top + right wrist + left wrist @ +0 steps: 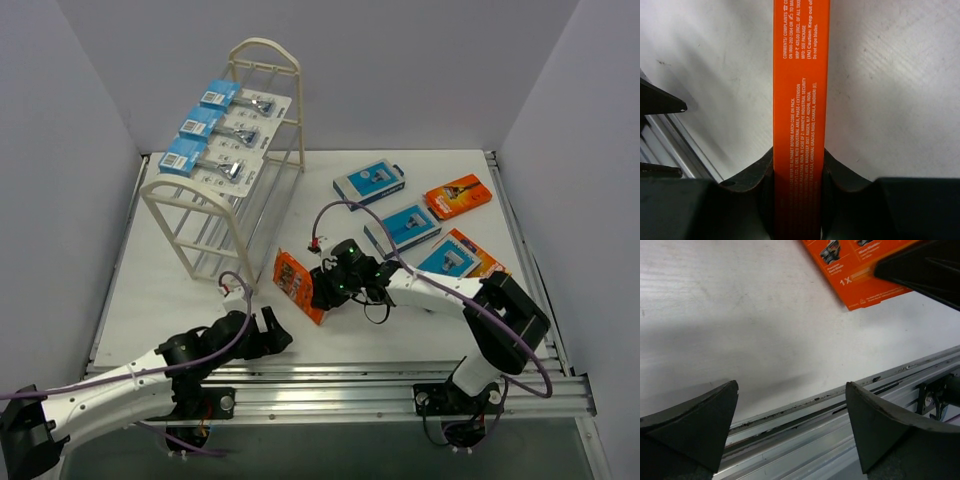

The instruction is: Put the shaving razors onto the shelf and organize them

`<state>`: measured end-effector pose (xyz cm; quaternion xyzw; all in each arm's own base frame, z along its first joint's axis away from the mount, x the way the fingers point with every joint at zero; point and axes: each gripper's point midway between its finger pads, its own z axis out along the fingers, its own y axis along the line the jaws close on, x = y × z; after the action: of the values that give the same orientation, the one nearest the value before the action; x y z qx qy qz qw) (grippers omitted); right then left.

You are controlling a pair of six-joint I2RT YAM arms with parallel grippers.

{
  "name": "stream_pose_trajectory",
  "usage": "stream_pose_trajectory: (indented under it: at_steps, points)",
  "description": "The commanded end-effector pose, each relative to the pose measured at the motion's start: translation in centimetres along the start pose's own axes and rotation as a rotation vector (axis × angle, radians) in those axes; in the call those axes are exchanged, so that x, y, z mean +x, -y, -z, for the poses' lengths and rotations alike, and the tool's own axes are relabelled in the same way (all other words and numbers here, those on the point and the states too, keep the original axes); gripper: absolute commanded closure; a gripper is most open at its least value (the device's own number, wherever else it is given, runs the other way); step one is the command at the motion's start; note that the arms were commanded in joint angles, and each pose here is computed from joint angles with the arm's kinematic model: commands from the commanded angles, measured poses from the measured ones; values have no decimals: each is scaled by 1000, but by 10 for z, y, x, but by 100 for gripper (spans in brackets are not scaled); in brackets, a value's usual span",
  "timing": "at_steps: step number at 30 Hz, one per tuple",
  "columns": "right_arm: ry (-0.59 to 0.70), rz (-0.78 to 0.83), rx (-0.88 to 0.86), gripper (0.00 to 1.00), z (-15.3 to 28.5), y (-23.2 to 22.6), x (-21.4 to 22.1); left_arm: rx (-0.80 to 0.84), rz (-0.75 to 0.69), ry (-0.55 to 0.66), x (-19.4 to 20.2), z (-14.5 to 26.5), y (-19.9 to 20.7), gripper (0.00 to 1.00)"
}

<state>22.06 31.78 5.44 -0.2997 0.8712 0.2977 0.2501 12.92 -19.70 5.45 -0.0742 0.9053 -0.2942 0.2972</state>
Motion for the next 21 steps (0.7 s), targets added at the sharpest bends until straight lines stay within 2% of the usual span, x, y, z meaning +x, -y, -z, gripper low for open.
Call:
stream_pose_trajectory:
  at_steps: [1,5,9,19,21]
  points:
    - [85,-85,-53,100,20,-20,-14,33,-97,16,-15,9,24,6]
    - [163,-208,-65,100,36,-27,-19,7,-251,36,-22,20,42,6]
    - [244,-371,-99,100,51,-32,-30,35,-390,87,-36,32,83,6]
    - [320,-562,-127,100,83,-15,-63,12,-818,210,-51,65,139,6]
    - [328,-593,-205,100,91,-22,-72,17,-900,246,-52,73,151,6]
